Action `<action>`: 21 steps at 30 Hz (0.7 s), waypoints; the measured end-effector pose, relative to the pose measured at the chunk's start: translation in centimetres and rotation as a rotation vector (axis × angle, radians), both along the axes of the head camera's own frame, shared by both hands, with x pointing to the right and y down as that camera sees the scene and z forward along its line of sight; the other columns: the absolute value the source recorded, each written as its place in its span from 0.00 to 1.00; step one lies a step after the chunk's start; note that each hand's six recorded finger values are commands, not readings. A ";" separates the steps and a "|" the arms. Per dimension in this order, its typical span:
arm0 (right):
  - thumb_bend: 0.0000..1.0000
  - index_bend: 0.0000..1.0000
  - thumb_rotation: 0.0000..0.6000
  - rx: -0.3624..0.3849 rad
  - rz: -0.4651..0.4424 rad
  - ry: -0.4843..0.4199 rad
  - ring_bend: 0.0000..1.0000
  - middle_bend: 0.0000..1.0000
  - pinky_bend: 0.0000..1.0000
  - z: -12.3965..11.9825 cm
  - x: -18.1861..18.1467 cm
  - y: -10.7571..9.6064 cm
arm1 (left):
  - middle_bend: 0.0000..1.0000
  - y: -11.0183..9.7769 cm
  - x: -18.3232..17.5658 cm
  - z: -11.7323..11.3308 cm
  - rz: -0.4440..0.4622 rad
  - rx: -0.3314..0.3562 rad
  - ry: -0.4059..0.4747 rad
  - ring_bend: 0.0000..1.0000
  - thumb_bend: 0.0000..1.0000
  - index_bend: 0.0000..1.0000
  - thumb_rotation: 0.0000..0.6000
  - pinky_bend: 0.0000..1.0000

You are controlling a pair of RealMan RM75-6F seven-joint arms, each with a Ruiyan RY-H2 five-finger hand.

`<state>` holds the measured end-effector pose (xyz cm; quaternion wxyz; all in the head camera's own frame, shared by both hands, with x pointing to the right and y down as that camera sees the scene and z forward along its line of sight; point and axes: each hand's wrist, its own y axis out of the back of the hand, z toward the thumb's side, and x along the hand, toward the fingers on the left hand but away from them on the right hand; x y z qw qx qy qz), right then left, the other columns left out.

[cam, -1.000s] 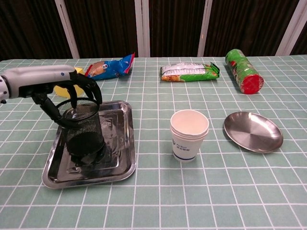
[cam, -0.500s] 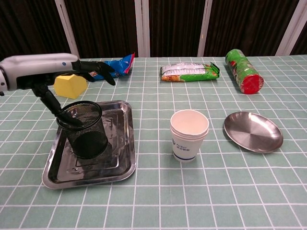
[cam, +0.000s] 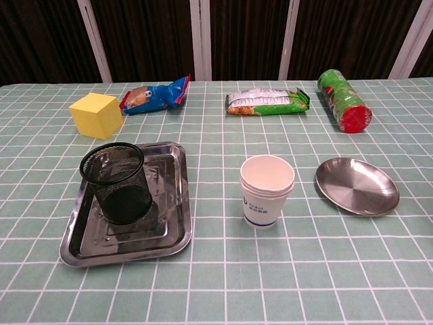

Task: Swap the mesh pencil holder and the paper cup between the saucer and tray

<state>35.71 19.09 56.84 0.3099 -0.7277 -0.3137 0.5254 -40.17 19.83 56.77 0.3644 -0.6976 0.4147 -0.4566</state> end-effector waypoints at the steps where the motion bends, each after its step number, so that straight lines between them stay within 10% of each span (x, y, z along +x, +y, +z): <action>1: 0.00 0.00 1.00 -0.007 -0.048 -0.017 0.01 0.00 0.00 0.2 -1.7 -0.5 | 0.00 0.7 -0.7 -0.2 -0.010 0.003 -0.012 0.00 0.06 0.21 1.00 0.10; 21: 0.00 0.13 1.00 -0.104 -0.334 -0.241 0.17 0.12 0.07 4.8 -20.1 -1.9 | 0.00 1.3 -2.0 -0.4 -0.036 0.052 -0.068 0.00 0.07 0.21 1.00 0.10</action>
